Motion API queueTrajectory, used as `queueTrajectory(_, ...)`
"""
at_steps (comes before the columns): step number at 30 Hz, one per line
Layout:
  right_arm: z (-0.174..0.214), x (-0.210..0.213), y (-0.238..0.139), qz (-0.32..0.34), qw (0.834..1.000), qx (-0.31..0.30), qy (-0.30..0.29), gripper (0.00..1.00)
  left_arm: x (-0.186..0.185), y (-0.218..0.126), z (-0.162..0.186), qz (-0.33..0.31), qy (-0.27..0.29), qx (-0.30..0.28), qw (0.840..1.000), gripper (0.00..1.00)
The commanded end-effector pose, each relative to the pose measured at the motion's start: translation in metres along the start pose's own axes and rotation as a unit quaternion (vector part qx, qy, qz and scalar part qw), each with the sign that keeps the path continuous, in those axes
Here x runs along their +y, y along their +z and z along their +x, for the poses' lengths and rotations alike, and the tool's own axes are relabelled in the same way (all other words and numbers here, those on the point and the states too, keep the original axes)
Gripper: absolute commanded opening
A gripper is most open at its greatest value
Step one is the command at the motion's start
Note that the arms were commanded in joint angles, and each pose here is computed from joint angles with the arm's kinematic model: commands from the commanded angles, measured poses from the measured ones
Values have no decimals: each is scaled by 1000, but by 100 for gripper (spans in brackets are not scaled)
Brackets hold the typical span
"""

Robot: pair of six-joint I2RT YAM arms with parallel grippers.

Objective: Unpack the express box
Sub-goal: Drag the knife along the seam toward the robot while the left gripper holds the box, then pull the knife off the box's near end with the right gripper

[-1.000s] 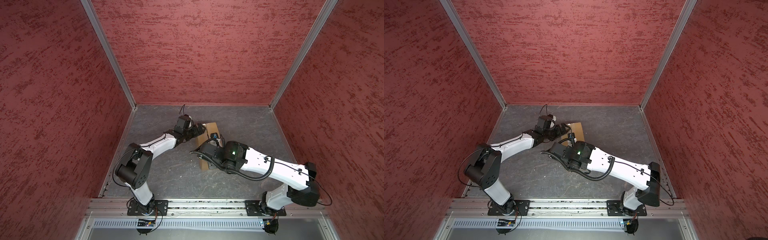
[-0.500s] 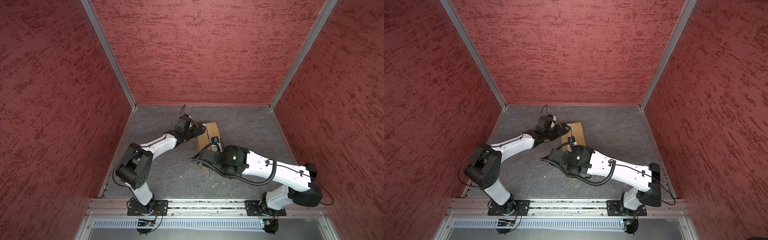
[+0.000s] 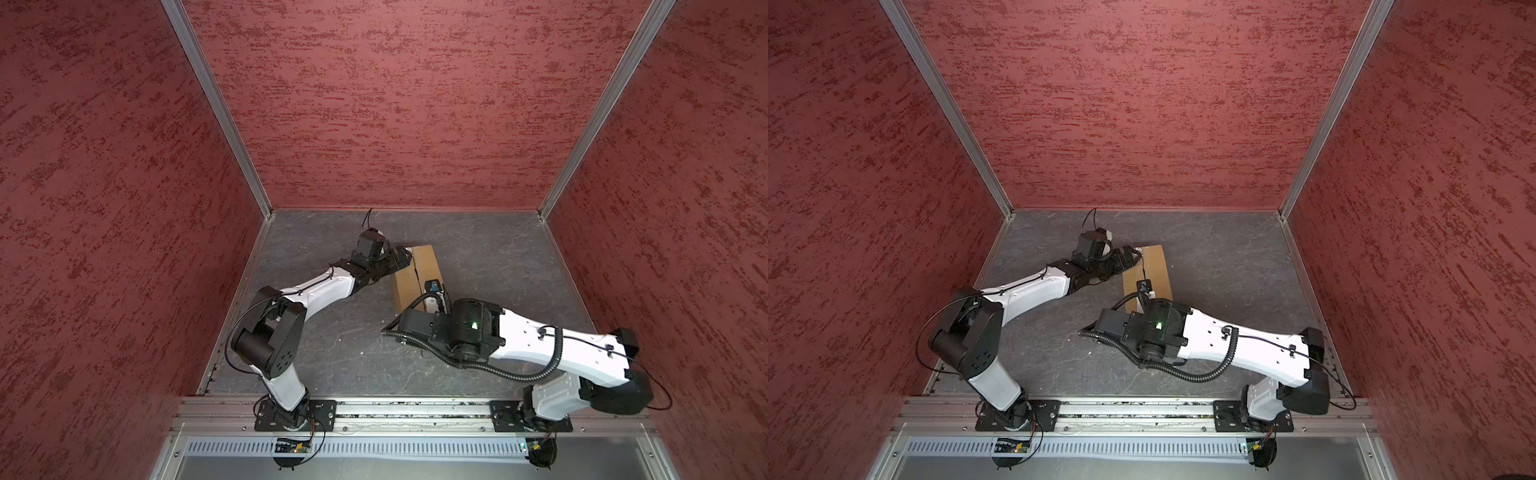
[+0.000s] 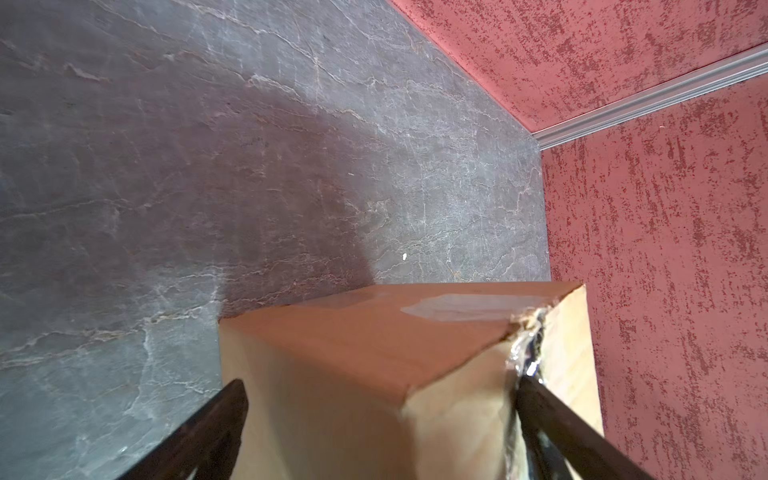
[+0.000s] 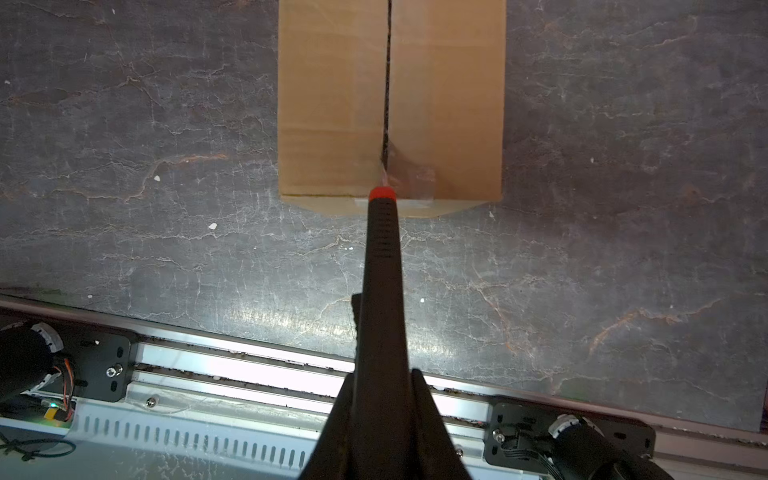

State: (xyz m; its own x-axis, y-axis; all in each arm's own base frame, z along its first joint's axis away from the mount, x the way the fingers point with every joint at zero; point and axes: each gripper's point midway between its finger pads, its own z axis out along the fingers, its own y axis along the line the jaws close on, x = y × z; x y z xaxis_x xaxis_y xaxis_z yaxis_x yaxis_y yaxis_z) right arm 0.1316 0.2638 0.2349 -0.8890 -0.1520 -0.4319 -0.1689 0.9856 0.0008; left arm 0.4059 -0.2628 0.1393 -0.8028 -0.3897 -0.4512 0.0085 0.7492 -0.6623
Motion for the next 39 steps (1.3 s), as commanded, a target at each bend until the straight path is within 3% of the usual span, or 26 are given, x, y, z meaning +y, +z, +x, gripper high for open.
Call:
queueTrajectory(1,10,-3,-16,-11,1000,17,17,0,36,8,10,-69,-10,11,997,100)
queueTrajectory(22,19,-2,-26,-16,1000,21,16,0,36,7,9,-72,-8,6,997,100)
queueTrajectory(39,10,-16,-50,-54,998,-10,39,0,34,6,7,-73,-6,1,997,100)
